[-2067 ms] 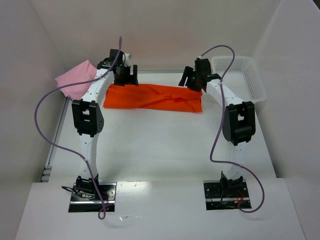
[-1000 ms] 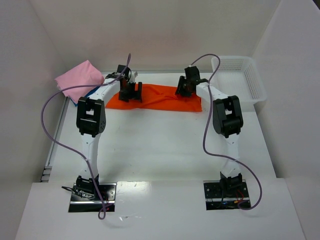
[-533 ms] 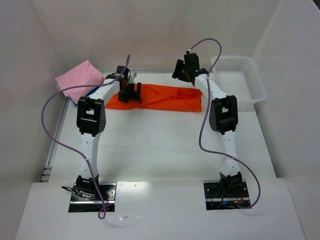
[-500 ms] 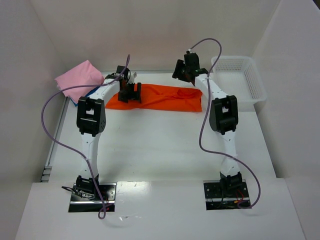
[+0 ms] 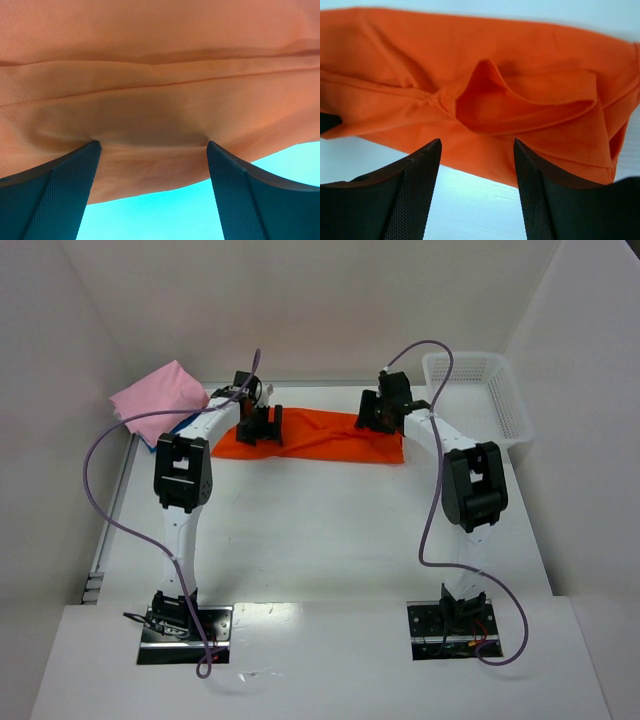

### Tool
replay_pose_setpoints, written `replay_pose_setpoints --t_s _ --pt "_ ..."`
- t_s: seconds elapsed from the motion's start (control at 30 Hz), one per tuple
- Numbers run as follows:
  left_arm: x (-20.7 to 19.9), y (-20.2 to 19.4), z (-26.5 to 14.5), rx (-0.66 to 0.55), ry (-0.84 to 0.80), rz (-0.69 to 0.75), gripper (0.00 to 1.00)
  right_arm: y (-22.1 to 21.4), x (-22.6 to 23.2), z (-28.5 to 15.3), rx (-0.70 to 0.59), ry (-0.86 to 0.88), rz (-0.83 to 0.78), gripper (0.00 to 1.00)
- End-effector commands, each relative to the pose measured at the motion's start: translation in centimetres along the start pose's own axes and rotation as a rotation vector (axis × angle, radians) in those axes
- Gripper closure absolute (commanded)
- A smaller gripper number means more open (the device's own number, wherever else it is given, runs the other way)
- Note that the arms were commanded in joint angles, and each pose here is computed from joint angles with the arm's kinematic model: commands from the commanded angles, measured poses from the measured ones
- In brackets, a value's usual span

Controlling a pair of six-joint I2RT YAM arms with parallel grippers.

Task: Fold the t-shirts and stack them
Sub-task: Fold the other side of the tshirt into a rectangle

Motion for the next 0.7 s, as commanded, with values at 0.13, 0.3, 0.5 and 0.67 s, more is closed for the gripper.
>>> replay_pose_setpoints --t_s 0.13,0.3,0.5,0.67 --pt "1.0 -1.6 1.6 0.056 0.063 -0.045 0.06 0.9 0.2 -0.6 -0.070 0.059 -0.061 0.34" --pt "1.2 -2.5 2.0 0.084 0.074 -0.050 0.06 0.7 0.6 0.8 -0.060 0.060 -0.085 0.34" --pt "1.3 -2.8 2.4 0.093 0.074 -0.051 0.06 0.4 -0.1 2.7 -0.039 0.024 -0.083 0.39" --pt "1.4 -3.1 2.7 0.102 0.074 -0.053 0.04 0.1 0.2 3.4 -0.008 0.039 -0.082 0.39"
Point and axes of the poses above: each gripper's point midway between its finger pads, its own z axis out along the fingers, its own x axis along the line the jaws close on, y = z × x, the point moved 1 cm from there along -z, back along the fingers, and after that the axes turned 10 degrees about z, right-handed, at the moved point
